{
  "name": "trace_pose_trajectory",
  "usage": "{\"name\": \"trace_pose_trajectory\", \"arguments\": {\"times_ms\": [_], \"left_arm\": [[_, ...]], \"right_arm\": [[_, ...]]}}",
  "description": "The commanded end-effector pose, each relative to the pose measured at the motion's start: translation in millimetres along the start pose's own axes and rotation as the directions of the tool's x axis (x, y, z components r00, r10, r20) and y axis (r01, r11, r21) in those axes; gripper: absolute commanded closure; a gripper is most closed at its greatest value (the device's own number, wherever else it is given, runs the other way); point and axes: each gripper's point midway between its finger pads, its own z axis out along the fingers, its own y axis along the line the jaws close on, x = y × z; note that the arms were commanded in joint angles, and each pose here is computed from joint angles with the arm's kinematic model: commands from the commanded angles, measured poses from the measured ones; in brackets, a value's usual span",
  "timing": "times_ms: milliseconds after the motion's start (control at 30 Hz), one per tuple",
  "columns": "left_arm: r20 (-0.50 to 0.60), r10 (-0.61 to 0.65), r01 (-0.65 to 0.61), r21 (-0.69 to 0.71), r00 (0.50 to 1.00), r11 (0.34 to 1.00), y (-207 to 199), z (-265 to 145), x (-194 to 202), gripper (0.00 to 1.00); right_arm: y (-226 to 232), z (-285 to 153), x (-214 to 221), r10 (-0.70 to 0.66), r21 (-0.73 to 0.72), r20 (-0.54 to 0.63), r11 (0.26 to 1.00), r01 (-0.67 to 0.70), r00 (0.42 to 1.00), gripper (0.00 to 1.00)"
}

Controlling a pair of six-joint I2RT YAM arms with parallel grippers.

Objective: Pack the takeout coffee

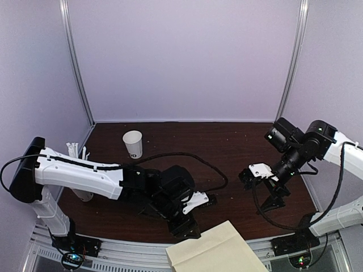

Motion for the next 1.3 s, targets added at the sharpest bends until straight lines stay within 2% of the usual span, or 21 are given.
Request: {"name": "trace_pose_trajectory", "arguments": {"times_ms": [0,200,567,1267], "left_arm": [[-0.008,-0.027,0.026,-0.05,1.0,0.998,24.5,-3.0,8.4,0.41],[-0.008,-0.067,0.067,-0.055,0.998,0.996,46.7,-3.3,15.4,0.42],[-0.017,-0.111,0.11,-0.063,0.994,0.992,76.7,4.8,16.8,0.42],[0.045,-0.163,0.166,-0.094,0.986,0.982,146.3,-5.5,16.8,0.41]], "right_arm": [[19.0,-18.3,-12.9,-0.035,-0.034,0.036,0.999,0.036,0.999,0.1],[41.8,-35.8,-25.4,-0.061,-0.071,0.088,0.995,0.067,0.994,0.09],[66.2,-47.5,-38.2,-0.116,-0.143,0.103,0.981,0.13,0.988,0.09],[22.5,-30.9,-57.7,-0.131,-0.06,0.09,0.989,0.137,0.987,0.07]]}}
